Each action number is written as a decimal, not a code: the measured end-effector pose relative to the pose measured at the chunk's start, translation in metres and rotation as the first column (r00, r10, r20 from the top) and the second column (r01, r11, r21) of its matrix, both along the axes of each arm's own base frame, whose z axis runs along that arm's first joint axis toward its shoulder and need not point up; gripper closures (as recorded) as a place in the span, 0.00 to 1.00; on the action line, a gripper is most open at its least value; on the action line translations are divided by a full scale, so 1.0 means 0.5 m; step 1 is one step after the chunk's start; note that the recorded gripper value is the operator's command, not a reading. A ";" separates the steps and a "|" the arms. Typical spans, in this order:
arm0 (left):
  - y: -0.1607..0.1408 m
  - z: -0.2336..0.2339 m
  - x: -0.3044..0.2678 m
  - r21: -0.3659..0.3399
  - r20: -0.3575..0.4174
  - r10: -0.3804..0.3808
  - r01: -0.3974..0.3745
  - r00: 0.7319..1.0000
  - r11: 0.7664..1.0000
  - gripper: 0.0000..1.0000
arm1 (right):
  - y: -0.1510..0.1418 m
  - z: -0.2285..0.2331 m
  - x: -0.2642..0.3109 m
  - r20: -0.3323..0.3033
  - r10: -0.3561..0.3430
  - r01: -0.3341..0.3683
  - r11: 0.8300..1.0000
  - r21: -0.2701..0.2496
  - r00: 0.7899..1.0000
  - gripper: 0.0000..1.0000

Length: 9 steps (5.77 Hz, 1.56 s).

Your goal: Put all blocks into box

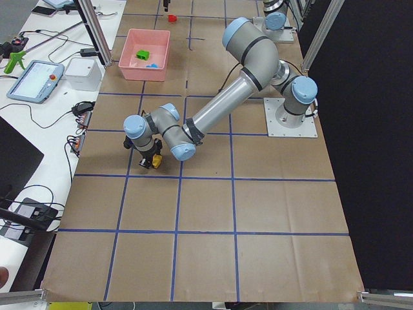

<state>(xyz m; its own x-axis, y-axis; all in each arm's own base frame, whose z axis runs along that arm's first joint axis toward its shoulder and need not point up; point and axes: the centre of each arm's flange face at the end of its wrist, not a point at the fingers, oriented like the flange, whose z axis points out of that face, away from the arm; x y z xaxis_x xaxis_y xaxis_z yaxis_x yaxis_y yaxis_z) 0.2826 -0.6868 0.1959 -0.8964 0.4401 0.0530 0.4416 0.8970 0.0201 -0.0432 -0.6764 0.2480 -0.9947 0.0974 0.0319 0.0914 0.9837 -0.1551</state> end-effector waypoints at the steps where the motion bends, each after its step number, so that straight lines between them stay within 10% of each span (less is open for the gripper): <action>1: 0.001 0.078 -0.007 -0.023 0.019 0.002 -0.001 1.000 1.000 0.76 | 0.011 -0.039 -0.003 0.001 0.005 -0.005 1.000 0.022 1.000 0.01; 5: -0.078 0.377 -0.297 -0.069 0.039 0.149 -0.147 0.988 0.987 0.76 | 0.027 -0.122 -0.014 -0.043 0.044 -0.040 0.995 0.095 0.998 0.16; 9: -0.121 0.381 -0.914 -0.015 -0.112 0.586 -0.591 0.803 0.807 0.76 | 0.025 -0.129 -0.018 -0.046 0.038 -0.033 0.995 0.092 0.998 0.87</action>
<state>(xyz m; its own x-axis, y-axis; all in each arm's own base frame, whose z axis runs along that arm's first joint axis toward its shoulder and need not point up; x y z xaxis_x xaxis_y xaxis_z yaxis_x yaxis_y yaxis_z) -0.1745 -0.7472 0.3865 -0.9752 -0.1660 0.1463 -0.1739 0.9838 -0.0428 -0.0521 -0.6640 0.1837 -0.9946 0.0567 0.0870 0.0509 0.9964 -0.0676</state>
